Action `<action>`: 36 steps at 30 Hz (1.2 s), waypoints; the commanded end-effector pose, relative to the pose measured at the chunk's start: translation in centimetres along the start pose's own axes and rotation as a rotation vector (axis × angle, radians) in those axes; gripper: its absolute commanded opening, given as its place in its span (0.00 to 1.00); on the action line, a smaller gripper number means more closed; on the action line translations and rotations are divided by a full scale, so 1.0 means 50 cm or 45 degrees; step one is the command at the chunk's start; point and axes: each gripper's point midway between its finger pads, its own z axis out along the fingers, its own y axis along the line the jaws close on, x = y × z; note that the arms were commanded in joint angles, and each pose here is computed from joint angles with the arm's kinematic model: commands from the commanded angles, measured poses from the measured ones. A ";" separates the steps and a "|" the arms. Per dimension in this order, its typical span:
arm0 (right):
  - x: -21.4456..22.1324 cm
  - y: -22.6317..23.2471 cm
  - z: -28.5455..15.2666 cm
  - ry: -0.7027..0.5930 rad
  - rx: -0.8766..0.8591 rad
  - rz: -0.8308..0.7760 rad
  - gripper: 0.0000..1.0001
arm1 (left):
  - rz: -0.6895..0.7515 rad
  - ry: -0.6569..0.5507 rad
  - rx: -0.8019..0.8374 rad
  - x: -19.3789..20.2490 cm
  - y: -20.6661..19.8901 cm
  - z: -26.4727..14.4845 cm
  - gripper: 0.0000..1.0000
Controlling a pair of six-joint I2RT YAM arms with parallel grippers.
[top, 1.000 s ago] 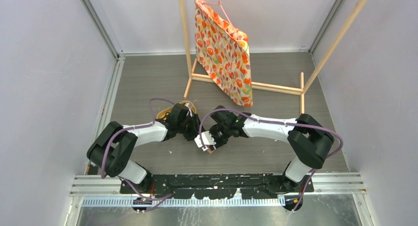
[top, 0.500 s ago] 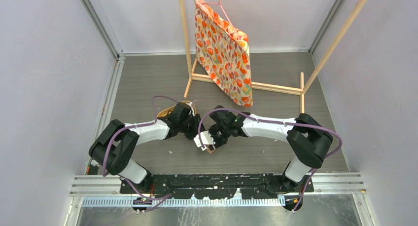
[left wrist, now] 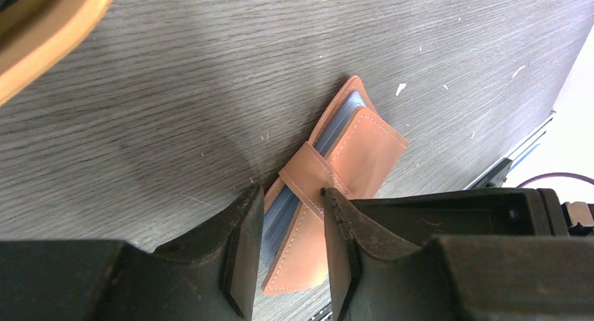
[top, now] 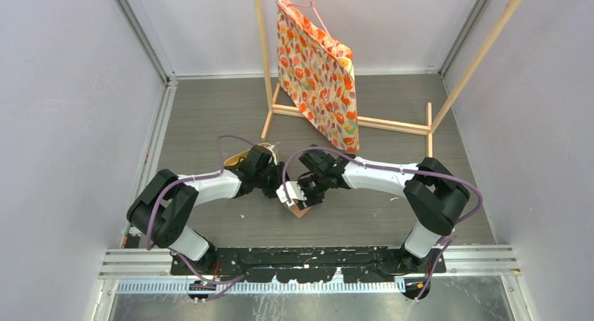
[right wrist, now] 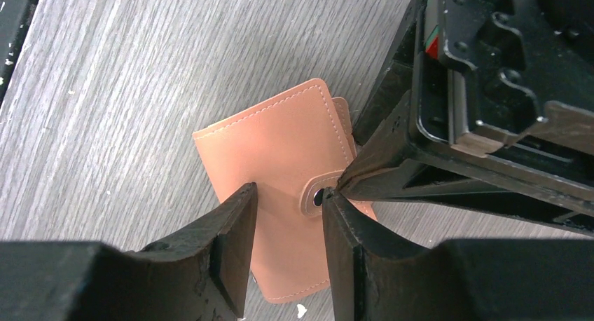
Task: Put the credit cards into the card holder
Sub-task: Close the card holder at the center of the board.
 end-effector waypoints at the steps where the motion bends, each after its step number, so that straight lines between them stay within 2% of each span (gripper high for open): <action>1: 0.054 0.131 0.007 0.096 -0.287 0.194 0.45 | 0.001 0.191 -0.165 0.090 0.075 0.005 0.37; 14: 0.093 0.137 0.015 0.186 -0.235 0.113 0.32 | -0.004 0.201 -0.161 0.092 0.076 0.014 0.37; 36: 0.094 0.144 0.026 0.333 -0.272 -0.035 0.30 | -0.001 0.228 -0.143 0.107 0.073 0.014 0.36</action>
